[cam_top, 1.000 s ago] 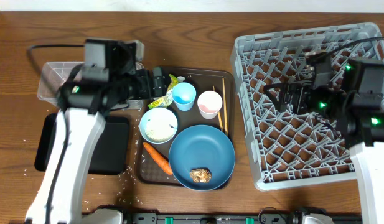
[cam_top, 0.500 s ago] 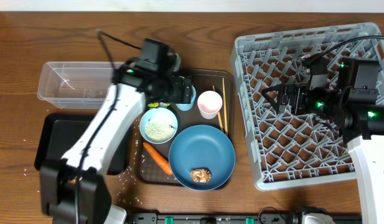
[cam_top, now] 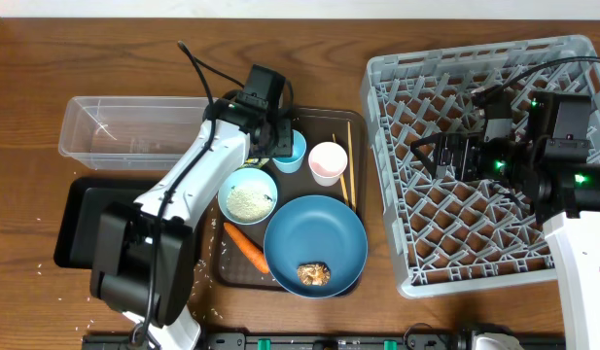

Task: Sort waste into correct bins and load items into the dishwasher rack
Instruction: 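Grasp the light-blue cup with the left gripper and lift it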

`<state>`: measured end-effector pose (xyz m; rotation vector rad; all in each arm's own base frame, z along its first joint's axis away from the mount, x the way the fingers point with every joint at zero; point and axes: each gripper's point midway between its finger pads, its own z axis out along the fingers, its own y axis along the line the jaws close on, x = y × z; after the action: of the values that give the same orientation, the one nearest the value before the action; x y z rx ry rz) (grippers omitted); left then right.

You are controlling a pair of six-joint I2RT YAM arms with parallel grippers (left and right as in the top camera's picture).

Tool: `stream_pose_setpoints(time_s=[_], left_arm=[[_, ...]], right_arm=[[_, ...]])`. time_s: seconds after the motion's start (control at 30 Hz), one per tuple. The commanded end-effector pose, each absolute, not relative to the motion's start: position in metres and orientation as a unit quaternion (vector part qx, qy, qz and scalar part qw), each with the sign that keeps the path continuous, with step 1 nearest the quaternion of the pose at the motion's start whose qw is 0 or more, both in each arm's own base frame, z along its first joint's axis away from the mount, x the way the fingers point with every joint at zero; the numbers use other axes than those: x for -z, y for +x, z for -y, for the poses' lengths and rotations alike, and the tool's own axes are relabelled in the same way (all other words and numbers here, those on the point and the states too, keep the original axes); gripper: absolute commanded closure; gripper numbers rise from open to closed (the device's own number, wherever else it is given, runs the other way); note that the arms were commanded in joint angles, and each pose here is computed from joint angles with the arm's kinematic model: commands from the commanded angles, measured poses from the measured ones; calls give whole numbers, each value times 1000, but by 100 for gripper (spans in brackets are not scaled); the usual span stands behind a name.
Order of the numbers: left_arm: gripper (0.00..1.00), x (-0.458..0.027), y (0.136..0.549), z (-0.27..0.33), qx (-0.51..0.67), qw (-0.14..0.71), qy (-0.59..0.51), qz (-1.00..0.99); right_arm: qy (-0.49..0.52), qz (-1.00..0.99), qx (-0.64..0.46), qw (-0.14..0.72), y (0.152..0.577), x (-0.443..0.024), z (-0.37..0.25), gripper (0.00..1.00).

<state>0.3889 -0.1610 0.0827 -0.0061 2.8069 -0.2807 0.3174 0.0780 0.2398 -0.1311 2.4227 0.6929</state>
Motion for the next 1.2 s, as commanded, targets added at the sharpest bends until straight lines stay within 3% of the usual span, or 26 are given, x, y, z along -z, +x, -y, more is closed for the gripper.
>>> stream_pose_setpoints(time_s=[0.0,0.17,0.3,0.63,0.77,1.17], left_arm=[[56,-78,397,157,85,166,-8,-982],[60,-67,398,154,70,161,-10,-984],[74,-61,398,153,67,155,-10,-986],[76,-55,397,148,47,158,19,-986],[94,-56,398,148,48,161,18,-986],[93,-41,393,146,40,138,19,-989]], right_arm=[[-51,-911,-257,317,320,-249,-76,1],[-50,-912,-256,317,320,-249,-75,1],[-51,-912,-256,318,320,-249,-75,1],[-50,-912,-255,318,320,-249,-75,1],[-50,-912,-255,318,320,-249,-75,1],[-51,-912,-255,317,320,-249,-75,1]])
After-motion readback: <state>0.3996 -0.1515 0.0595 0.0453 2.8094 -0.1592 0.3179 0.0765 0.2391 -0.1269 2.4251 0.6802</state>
